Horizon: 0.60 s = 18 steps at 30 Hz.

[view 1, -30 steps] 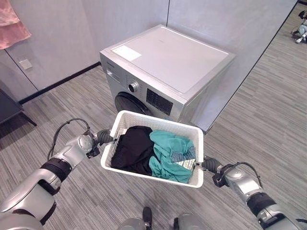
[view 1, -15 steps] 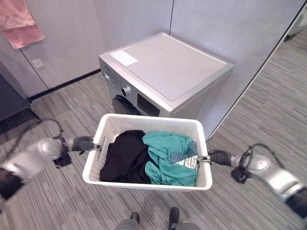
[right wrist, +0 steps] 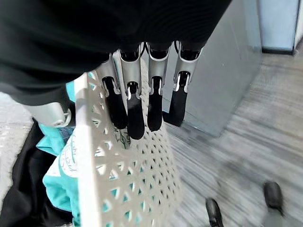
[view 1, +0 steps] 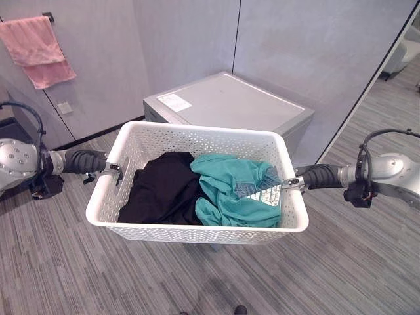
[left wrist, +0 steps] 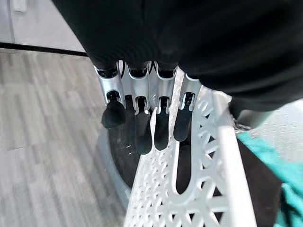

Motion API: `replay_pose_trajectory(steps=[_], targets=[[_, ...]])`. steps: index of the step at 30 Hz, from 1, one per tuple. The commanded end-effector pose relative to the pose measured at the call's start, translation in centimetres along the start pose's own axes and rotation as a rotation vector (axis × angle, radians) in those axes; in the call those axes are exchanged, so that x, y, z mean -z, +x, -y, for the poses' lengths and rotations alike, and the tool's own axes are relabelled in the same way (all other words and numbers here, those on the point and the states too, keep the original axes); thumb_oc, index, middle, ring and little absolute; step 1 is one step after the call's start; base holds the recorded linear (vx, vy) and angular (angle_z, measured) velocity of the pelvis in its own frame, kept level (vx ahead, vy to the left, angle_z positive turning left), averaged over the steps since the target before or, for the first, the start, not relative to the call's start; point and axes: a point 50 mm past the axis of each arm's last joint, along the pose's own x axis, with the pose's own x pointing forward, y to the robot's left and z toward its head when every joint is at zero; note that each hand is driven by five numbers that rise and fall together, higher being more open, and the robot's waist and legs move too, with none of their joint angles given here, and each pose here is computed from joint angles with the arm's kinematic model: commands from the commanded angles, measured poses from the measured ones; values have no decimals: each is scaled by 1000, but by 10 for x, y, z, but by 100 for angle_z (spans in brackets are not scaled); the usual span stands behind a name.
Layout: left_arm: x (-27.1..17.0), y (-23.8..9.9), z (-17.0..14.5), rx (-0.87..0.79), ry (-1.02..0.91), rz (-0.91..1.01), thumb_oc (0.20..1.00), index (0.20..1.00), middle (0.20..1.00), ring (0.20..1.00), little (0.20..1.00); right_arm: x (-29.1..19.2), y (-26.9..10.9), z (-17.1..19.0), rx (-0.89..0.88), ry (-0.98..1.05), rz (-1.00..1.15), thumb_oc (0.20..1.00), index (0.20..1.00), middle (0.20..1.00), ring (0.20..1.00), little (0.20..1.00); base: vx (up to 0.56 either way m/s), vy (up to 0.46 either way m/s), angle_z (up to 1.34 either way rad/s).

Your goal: Grab the laundry basket,head to the washer,open it,put in the laundry and shut it.

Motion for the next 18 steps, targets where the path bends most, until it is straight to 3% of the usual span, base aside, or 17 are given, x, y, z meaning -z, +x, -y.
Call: replay_pose_trajectory(steps=[1,2,4,9,18], targets=[[-33,6,-12,-41,-2,224,200,200,200,200,200,-61,-17,1,22,-121,302,200,200,200,200,200,0,0,0],[-39,8,-31,-125,-19,239,200,200,200,200,200,-65,-32,29,203,-136,325,200,200,200,200,200,0,0,0],[-43,11,-47,-192,-28,234,200,200,200,200,200,-66,-41,52,351,-119,335,200,200,200,200,200,21,23,-5],[-59,22,-84,-338,26,171,200,200,200,200,200,-71,-46,97,583,-37,324,200,200,200,200,200,24,21,-25],[-56,38,-108,-477,-41,97,200,200,200,200,200,-101,-20,118,663,8,304,200,200,200,200,200,1,32,-25]])
